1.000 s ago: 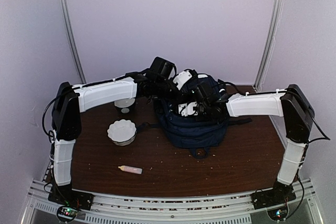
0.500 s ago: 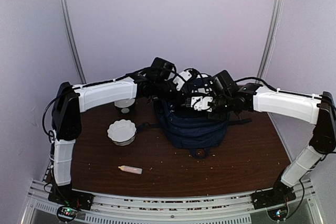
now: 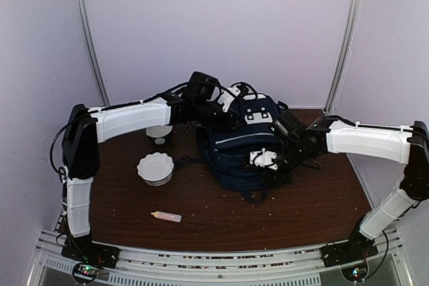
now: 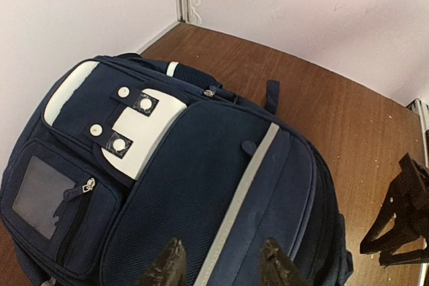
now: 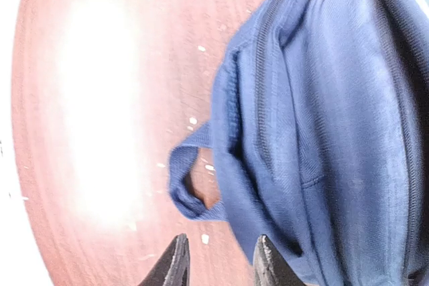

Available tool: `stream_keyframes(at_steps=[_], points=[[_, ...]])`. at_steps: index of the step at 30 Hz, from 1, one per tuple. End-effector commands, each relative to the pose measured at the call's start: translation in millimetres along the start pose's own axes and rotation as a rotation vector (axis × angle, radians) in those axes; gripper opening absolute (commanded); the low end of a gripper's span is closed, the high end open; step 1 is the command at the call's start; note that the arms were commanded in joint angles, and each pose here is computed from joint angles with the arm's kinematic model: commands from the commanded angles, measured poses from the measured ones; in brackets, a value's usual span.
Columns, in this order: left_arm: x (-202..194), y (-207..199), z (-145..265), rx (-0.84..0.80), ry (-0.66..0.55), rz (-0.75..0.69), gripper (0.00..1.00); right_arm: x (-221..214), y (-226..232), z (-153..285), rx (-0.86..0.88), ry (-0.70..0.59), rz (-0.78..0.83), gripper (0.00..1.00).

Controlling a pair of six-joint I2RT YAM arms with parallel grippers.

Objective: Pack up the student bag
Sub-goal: Move the pen to the center of the board.

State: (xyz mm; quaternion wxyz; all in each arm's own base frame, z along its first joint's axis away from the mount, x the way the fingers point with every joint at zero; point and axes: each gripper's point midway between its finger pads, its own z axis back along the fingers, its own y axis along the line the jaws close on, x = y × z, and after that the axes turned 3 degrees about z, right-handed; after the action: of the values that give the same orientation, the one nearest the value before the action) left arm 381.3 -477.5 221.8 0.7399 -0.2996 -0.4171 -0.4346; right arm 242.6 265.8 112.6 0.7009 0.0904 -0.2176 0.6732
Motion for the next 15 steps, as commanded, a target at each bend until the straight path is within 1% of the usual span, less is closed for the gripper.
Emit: stream_keyframes(at_steps=[1, 3, 6, 7, 9, 11, 13, 15], points=[[56.3, -7.0, 50.3, 0.003, -0.141, -0.008, 0.41, 10.1, 18.1, 6.2, 0.077, -0.068, -0.044, 0.32], [47.8, -6.1, 60.4, 0.024, -0.097, 0.011, 0.41, 10.4, 20.0, 6.9, 0.087, -0.070, -0.044, 0.31], [17.6, -2.5, 80.6, 0.078, 0.005, 0.064, 0.41, 9.6, 19.5, 10.1, 0.080, -0.065, -0.025, 0.30], [-4.9, 0.2, 85.8, 0.101, 0.063, 0.093, 0.42, 10.8, 18.6, 11.7, 0.078, -0.067, -0.021, 0.30], [-37.6, 6.7, 104.6, 0.171, 0.152, 0.134, 0.43, 14.9, 18.9, 13.5, 0.091, -0.078, -0.022, 0.30], [-74.4, 17.4, 129.5, 0.278, 0.259, 0.188, 0.44, 21.2, 18.9, 14.5, 0.107, -0.098, -0.033, 0.30], [-113.6, 21.8, 154.0, 0.352, 0.355, 0.266, 0.43, 26.8, 19.2, 12.9, 0.123, -0.116, -0.047, 0.30], [-149.4, 15.1, 174.3, 0.387, 0.419, 0.381, 0.41, 30.8, 16.4, 10.7, 0.130, -0.118, -0.062, 0.29]])
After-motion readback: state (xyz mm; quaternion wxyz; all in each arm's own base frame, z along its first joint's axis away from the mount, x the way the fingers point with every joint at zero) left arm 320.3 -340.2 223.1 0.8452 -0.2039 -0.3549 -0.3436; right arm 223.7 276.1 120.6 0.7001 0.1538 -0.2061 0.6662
